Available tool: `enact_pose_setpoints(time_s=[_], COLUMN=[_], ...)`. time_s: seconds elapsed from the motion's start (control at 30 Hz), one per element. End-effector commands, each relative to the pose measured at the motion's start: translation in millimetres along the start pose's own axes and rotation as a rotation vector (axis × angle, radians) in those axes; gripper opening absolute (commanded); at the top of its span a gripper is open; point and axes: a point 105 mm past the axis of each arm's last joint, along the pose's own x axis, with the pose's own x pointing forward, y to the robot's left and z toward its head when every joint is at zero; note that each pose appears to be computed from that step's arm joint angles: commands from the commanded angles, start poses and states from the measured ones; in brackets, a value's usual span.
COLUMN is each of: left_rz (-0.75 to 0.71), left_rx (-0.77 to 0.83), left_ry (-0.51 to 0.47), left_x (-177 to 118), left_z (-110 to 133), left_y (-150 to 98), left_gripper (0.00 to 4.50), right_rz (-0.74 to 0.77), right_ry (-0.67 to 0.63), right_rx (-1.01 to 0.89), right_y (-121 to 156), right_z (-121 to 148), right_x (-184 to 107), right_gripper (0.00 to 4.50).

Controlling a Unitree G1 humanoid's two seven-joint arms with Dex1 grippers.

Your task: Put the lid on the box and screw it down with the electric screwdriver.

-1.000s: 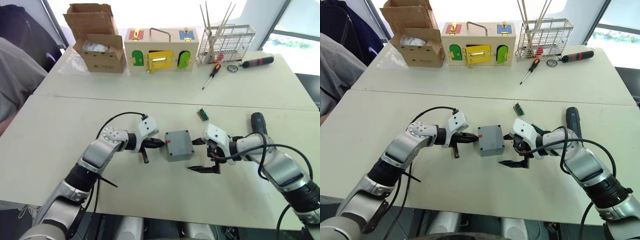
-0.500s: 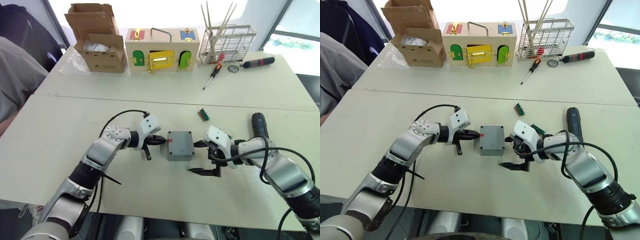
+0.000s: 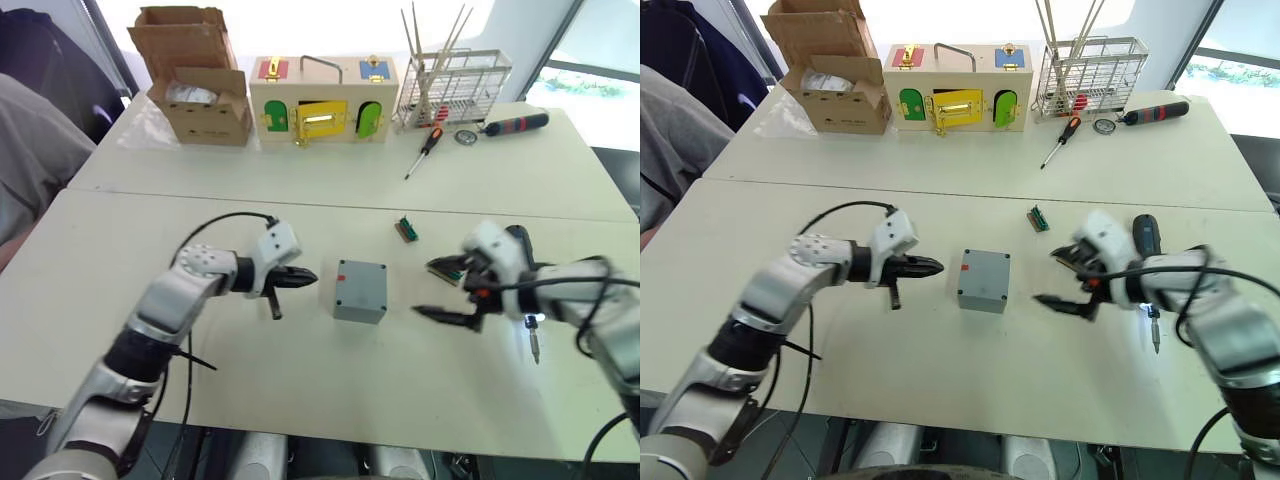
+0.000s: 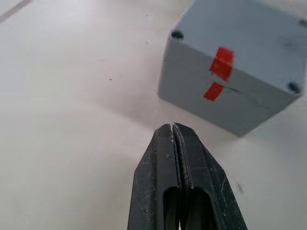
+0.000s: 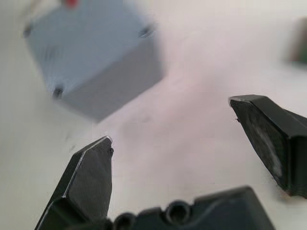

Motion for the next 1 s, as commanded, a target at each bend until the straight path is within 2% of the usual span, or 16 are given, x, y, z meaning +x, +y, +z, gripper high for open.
enact_pose_setpoints(time_s=[0.03,0.13,0.23,0.27,0.33,0.43,0.97,1.0], left_rz=[-0.094,-0.180,-0.204,-0.203,-0.202,-0.196,-0.179,-0.179], left_rx=[0.017,0.035,0.051,0.051,0.049,0.046,0.037,0.037], left_ry=[-0.093,-0.142,-0.150,-0.150,-0.146,-0.135,-0.113,-0.113], left_x=[-13.2,-14.7,-8.5,-6.5,-4.0,-3.5,-0.3,-0.1], left_z=[32.9,53.5,60.7,60.9,59.6,55.8,44.8,44.7], left_y=[-17.3,-33.8,-40.0,-40.3,-40.5,-40.4,-41.4,-41.4], left_gripper=[0.00,0.00,0.00,0.00,0.00,0.00,0.00,0.00], right_rz=[-0.043,-0.087,-0.154,-0.174,-0.200,-0.244,-0.256,-0.256], right_ry=[-0.080,-0.124,-0.113,-0.118,-0.131,-0.158,-0.179,-0.177], right_rx=[0.067,0.187,0.222,0.234,0.243,0.239,0.255,0.255], right_y=[-2.5,-7.1,-15.4,-17.8,-21.7,-28.5,-31.7,-31.6], right_z=[8.2,-3.7,-23.6,-29.0,-35.5,-37.3,-37.9,-38.2], right_x=[-8.5,1.7,15.0,19.6,26.6,30.6,39.6,40.3], right_gripper=[4.47,4.47,4.47,3.97,3.42,2.32,2.32,2.07])
